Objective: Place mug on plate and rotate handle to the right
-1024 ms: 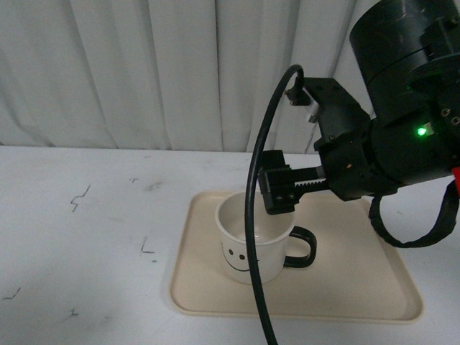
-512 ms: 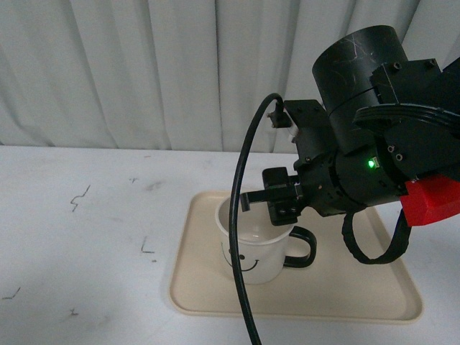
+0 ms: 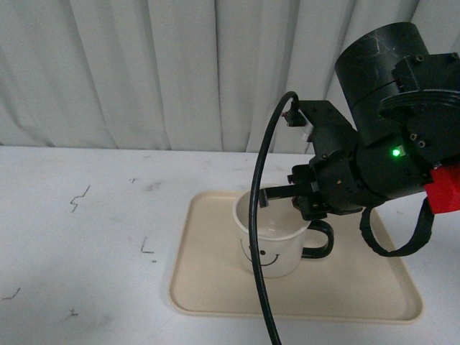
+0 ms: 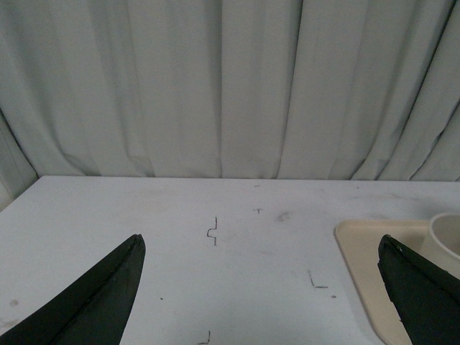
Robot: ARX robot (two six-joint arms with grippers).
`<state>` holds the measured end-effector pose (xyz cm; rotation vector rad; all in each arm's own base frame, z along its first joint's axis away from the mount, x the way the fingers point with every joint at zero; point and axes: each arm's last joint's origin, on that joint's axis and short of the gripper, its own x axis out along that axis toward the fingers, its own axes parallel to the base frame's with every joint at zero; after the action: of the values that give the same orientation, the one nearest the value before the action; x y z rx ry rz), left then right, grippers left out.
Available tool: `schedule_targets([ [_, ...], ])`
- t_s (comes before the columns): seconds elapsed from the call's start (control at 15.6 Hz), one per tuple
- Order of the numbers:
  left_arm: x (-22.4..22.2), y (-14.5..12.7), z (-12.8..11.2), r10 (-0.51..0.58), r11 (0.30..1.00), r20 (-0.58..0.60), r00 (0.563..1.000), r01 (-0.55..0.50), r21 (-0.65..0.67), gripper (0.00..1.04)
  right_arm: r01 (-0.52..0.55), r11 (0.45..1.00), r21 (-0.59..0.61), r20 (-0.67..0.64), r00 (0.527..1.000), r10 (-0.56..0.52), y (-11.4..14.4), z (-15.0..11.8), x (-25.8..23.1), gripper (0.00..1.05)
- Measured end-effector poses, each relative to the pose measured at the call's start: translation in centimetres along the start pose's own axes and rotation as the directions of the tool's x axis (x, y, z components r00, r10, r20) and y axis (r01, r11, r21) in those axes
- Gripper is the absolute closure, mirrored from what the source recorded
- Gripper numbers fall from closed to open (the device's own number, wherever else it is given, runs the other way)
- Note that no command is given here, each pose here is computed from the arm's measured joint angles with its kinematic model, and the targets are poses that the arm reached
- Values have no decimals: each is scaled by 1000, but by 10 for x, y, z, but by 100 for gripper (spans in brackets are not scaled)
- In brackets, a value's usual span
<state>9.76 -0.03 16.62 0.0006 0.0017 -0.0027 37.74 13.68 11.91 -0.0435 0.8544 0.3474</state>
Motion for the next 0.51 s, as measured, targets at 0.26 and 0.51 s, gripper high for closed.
schedule_targets([
  [0.26,0,0,0,0,1000,0,1000,0,0,7,-54,996,-69,-22,998,52,-28,4,-13,101],
  [0.51,0,0,0,0,1000,0,1000,0,0,7,-101,987,-124,-10,995,101,-39,5,-16,101],
])
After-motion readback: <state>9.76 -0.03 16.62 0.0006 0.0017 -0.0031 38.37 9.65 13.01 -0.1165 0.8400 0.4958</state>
